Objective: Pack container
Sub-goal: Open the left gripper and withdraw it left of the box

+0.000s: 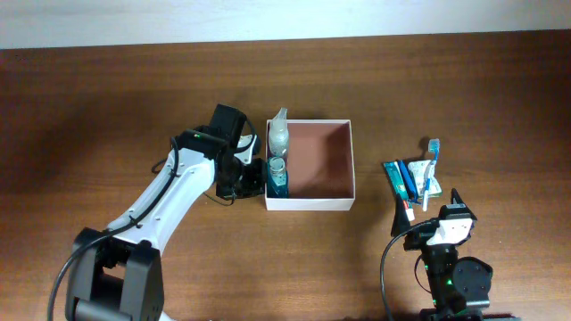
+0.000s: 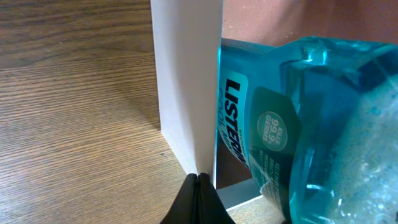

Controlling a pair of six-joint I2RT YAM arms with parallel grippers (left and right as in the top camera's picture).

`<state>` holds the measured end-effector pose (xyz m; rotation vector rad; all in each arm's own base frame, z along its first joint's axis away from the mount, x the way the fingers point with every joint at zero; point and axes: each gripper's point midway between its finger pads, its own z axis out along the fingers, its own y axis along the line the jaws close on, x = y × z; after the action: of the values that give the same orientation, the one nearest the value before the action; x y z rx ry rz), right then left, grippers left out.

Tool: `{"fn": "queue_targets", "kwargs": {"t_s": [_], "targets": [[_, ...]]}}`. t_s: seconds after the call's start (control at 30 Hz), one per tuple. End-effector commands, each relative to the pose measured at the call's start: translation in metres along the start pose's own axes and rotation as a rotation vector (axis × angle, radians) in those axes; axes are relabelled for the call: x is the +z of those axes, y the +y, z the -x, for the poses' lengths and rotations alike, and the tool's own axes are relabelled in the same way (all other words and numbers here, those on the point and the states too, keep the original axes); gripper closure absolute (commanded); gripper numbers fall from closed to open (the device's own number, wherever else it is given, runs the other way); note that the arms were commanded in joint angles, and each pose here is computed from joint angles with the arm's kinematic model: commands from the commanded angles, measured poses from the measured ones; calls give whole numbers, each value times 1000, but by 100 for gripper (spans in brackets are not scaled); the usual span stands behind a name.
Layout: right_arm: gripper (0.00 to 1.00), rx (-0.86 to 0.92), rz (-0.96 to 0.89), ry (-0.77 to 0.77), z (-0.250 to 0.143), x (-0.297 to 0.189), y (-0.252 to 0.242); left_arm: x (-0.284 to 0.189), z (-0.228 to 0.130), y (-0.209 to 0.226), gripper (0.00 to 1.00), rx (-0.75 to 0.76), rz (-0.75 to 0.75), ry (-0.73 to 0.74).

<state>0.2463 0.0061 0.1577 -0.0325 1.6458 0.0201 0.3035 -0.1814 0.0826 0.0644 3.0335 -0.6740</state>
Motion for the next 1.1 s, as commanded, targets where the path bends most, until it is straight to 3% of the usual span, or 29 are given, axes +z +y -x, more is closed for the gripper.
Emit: {"fn": "queue_targets", "kwargs": {"t_s": [0.0,0.1,0.33,0.4,0.53,0.57,0.6,1.07], "targets": [[2,-6,-12,2,-2,0,-3,2,-2,-9,100,-11,-44,22],[2,-5,-13,2,-2,0,-3,2,1,-2,99,-16,-19,9],[2,-6,-12,2,-2,0,-3,-17,27,60,99,-136,124,-88],[2,-6,-13,2,-2,0,-3,-25,32,79,92,-181,156,-113],[2,-5,-12,2,-2,0,-3,-36,38,106,57,-252,171,-143],[2,-5,-12,2,-2,0,-3,-38,39,111,39,-266,172,-148],[2,-6,-13,2,-2,0,-3,-41,40,117,1,-283,173,-154],[2,-6,-13,2,-2,0,-3,-45,41,125,1,-309,174,-164]]}}
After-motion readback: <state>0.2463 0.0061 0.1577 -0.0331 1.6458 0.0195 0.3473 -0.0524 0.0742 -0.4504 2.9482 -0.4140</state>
